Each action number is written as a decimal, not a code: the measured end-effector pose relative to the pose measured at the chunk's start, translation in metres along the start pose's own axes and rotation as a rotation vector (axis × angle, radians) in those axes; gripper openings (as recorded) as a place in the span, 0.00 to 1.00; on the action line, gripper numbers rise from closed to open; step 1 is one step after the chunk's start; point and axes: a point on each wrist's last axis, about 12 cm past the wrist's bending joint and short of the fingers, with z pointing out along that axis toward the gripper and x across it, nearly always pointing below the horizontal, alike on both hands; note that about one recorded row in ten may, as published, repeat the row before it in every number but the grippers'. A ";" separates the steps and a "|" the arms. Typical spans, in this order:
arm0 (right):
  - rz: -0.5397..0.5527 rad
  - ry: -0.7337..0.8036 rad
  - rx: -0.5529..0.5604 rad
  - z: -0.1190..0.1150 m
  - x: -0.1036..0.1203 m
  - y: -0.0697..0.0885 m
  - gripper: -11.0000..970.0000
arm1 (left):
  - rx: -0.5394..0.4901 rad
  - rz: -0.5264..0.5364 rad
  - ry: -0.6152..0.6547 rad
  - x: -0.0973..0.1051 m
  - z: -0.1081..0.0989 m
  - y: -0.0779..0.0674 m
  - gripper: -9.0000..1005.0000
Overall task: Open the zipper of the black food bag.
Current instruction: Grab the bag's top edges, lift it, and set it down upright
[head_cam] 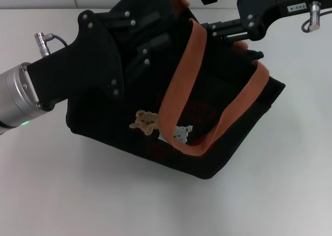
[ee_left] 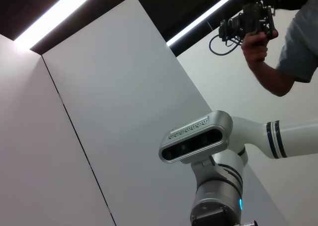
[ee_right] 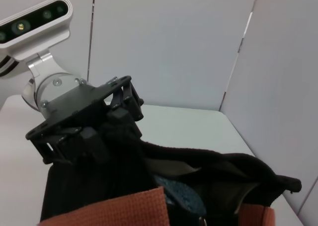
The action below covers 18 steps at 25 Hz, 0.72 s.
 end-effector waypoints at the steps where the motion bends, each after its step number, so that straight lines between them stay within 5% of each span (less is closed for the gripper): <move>1: 0.000 0.000 0.000 0.000 0.000 0.000 0.63 | 0.000 0.000 0.000 0.000 0.000 0.000 0.20; 18: -0.006 0.057 -0.092 0.029 0.000 0.011 0.63 | 0.014 0.011 -0.013 -0.002 0.001 0.001 0.11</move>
